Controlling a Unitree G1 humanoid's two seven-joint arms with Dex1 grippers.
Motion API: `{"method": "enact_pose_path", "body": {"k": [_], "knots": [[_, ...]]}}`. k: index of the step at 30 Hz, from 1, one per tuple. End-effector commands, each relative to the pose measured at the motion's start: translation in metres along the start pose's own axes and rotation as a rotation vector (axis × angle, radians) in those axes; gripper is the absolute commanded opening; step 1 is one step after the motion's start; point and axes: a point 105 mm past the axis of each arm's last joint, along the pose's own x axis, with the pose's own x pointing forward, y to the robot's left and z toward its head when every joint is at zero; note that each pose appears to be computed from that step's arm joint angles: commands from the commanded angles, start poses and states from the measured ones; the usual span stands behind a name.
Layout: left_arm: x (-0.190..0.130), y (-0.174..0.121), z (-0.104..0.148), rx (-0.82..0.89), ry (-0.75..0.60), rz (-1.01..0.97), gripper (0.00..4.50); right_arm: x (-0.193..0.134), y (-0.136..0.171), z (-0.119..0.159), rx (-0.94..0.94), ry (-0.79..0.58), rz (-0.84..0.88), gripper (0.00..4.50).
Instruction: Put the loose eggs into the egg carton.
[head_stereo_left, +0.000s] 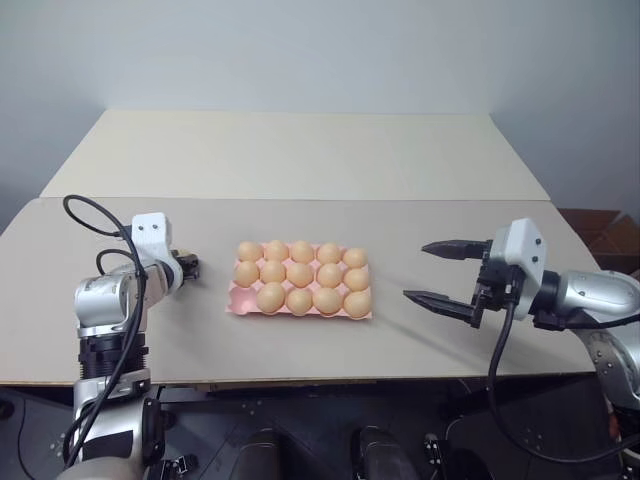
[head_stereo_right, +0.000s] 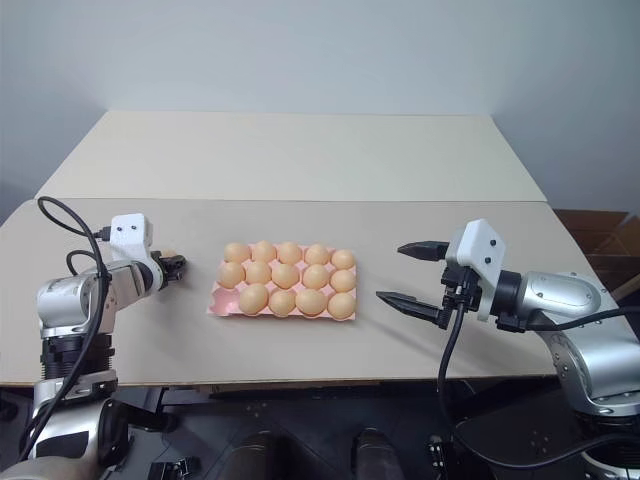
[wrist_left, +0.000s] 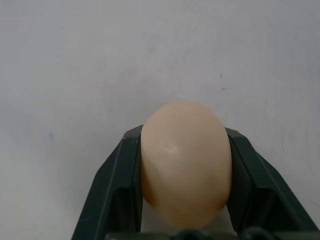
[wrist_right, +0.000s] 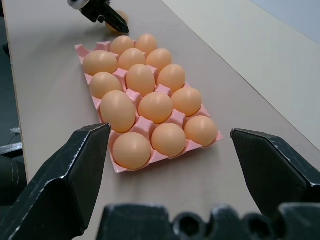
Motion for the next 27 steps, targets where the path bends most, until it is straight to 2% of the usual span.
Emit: {"method": "enact_pose_path", "body": {"k": [1, 3, 6, 9, 13, 19, 24, 26, 27], "knots": [[-0.022, -0.013, 0.032, 0.17, -0.159, -0.133, 1.78, -0.005, 0.0, 0.014, -0.053, -0.039, -0.024, 4.5], [-0.04, -0.023, 0.039, 0.318, -0.238, -0.263, 1.78, -0.005, 0.0, 0.014, -0.052, -0.04, -0.027, 4.5], [-0.065, -0.034, 0.037, 0.514, -0.297, -0.496, 1.78, -0.004, 0.003, 0.014, -0.05, -0.043, -0.03, 4.5], [-0.083, -0.045, 0.024, 0.631, -0.277, -0.726, 1.78, -0.003, 0.005, 0.013, -0.047, -0.045, -0.036, 4.5], [-0.093, -0.065, 0.008, 0.702, -0.231, -0.928, 1.78, -0.003, 0.005, 0.012, -0.045, -0.053, -0.059, 4.5], [-0.086, -0.08, -0.016, 0.787, -0.208, -1.016, 1.78, -0.004, 0.01, 0.012, -0.042, -0.054, -0.07, 4.5], [-0.08, -0.081, -0.014, 0.788, -0.2, -1.017, 1.78, -0.007, 0.011, 0.014, -0.042, -0.052, -0.081, 4.5], [-0.08, -0.08, -0.014, 0.793, -0.195, -1.013, 2.5, -0.008, 0.011, 0.014, -0.041, -0.05, -0.084, 4.5], [-0.08, -0.08, -0.013, 0.794, -0.196, -1.012, 2.71, -0.008, 0.011, 0.014, -0.041, -0.049, -0.085, 4.5]]}}
